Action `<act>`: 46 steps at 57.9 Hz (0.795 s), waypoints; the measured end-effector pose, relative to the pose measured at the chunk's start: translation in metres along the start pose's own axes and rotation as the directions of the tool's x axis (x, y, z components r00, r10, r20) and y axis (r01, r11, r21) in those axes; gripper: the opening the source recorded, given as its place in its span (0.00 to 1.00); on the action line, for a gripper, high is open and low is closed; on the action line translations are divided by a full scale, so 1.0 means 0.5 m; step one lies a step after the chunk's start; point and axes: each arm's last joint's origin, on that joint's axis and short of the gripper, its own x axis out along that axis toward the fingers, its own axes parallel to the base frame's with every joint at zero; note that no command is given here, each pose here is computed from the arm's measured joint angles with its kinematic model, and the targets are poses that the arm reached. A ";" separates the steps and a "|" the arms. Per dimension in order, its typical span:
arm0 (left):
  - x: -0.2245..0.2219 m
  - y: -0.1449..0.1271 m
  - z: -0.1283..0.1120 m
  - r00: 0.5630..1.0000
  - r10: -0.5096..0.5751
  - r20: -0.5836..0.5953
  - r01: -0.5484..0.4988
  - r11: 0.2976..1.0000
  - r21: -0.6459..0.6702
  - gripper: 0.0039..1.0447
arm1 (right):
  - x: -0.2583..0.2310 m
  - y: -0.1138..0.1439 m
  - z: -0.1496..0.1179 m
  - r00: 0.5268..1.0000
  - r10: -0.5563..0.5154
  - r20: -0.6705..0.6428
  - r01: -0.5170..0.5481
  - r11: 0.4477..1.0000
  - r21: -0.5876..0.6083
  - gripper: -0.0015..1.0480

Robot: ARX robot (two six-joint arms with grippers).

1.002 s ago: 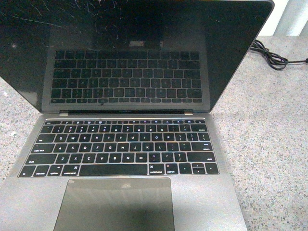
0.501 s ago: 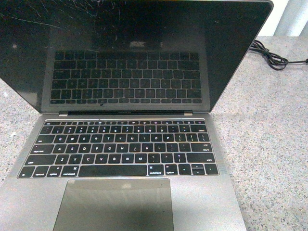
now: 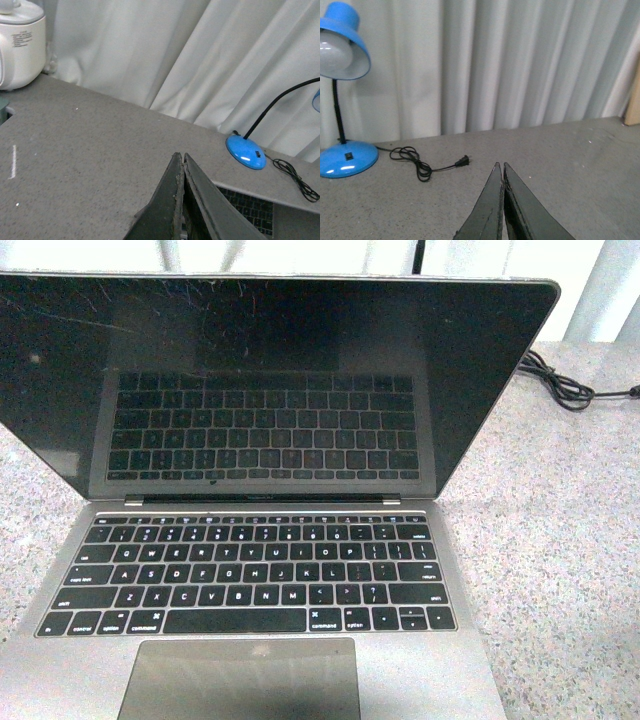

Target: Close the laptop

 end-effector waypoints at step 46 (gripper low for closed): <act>0.182 -0.278 0.047 0.826 -0.510 -0.241 0.555 0.813 0.179 0.04 | 0.270 0.221 0.085 0.524 0.816 -0.243 -0.824 0.558 0.101 0.01</act>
